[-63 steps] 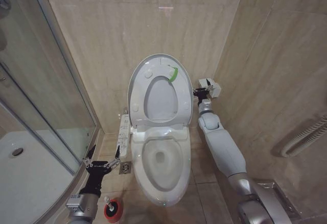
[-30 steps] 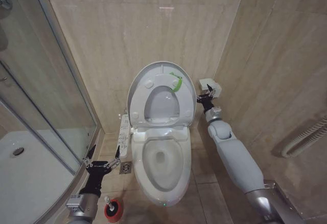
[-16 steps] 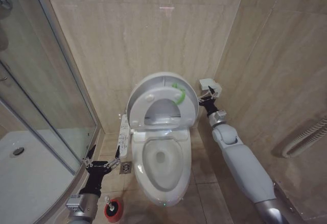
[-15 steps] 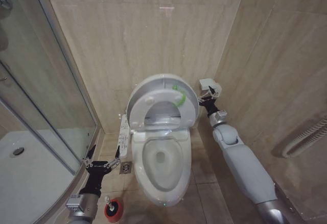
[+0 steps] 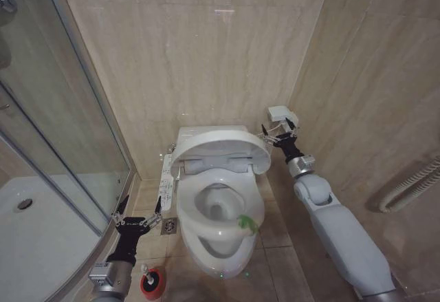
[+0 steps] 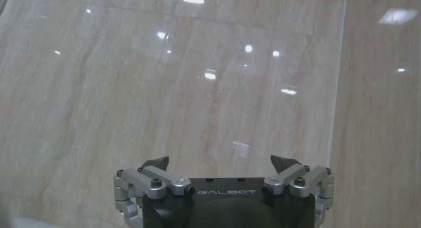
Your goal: Open the toilet lid, clean the toilet bowl with a toilet brush, close the toilet lid, and flush.
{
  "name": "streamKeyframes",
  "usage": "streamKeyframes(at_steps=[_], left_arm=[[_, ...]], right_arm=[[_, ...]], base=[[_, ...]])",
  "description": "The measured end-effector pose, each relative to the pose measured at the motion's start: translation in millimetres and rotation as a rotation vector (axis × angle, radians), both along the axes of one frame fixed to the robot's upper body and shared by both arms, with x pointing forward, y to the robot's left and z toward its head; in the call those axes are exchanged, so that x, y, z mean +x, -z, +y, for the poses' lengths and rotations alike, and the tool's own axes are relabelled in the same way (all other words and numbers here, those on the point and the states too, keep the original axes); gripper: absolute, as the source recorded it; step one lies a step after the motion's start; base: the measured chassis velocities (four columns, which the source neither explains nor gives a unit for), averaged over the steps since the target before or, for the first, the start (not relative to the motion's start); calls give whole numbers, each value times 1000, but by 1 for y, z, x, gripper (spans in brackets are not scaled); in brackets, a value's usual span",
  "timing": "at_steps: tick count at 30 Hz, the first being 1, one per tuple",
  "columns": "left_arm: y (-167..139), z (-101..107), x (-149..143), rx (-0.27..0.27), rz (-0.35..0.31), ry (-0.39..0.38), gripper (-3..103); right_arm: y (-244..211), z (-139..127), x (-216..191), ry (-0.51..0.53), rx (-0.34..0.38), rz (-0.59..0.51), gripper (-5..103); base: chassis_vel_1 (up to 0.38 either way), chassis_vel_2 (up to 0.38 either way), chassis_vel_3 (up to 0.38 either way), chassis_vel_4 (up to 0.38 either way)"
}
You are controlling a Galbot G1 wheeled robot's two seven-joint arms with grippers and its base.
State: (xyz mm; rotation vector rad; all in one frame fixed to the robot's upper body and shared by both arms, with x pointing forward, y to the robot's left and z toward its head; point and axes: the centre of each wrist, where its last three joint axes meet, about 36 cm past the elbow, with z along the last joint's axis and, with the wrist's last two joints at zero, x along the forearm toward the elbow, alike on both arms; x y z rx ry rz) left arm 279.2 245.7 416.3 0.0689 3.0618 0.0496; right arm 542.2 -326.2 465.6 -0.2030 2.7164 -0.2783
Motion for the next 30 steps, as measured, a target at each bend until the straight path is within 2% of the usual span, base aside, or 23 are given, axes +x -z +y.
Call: streamKeyframes(at_steps=[10, 23, 30], left_arm=[[0, 0, 0, 0, 0, 0, 100], [0, 0, 0, 0, 0, 0, 100], [0, 0, 0, 0, 0, 0, 100]], right_arm=[[10, -14, -37, -11, -16, 12, 100], [28, -6, -75, -31, -1, 6, 100], [33, -1, -78, 17, 33, -15, 100]], base=[[0, 0, 0, 0], [0, 0, 0, 0], [0, 0, 0, 0]])
